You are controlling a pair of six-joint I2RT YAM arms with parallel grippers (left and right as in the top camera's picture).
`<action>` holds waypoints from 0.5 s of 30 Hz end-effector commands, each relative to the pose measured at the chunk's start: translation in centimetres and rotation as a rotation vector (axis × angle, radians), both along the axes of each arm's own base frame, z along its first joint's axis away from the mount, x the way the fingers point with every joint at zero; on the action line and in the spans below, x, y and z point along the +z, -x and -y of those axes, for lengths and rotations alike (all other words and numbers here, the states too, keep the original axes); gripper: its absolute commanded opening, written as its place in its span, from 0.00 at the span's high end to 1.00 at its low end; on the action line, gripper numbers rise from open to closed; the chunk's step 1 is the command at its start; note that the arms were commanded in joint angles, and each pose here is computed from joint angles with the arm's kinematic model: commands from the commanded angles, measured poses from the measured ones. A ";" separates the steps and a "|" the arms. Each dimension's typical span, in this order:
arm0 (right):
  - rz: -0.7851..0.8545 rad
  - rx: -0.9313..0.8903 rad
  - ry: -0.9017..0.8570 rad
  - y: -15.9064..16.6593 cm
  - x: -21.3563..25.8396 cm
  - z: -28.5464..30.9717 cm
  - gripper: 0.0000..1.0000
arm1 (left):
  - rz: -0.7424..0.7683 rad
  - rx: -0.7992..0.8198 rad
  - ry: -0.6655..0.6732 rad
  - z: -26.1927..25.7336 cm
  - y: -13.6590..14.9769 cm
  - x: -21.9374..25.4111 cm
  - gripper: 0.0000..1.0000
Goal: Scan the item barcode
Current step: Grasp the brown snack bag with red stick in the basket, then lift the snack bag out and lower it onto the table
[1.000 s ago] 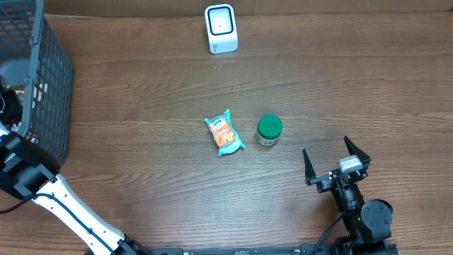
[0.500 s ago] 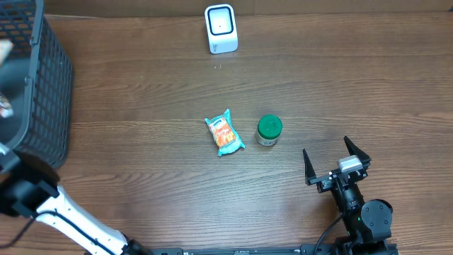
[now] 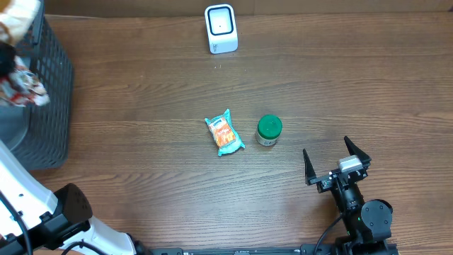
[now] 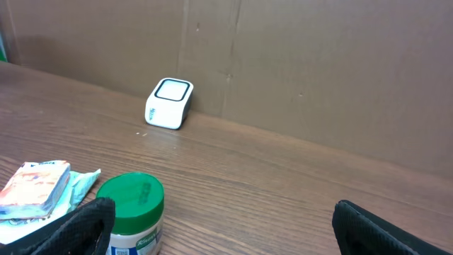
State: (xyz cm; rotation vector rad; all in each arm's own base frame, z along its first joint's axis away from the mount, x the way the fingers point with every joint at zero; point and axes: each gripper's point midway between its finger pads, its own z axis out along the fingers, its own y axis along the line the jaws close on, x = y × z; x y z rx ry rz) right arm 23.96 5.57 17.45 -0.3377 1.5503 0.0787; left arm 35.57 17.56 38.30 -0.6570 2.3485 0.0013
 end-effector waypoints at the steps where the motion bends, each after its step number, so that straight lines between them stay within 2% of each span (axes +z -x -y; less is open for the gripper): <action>1: 0.001 -0.002 0.001 0.0 -0.3 0.0 0.00 | -0.056 -0.007 0.062 2.6 1.1 -0.7 0.96; 7: 0.001 -0.002 0.001 0.0 -0.3 0.0 0.00 | -0.133 -0.063 0.154 6.9 0.0 -3.1 0.96; 11: 0.001 -0.002 0.001 0.0 -0.3 0.0 0.00 | -0.257 -0.151 0.192 11.3 -0.7 -6.5 0.96; 15: 0.001 -0.002 0.001 0.0 -0.3 0.0 0.00 | -0.392 -0.162 0.169 14.2 -0.3 -9.9 0.96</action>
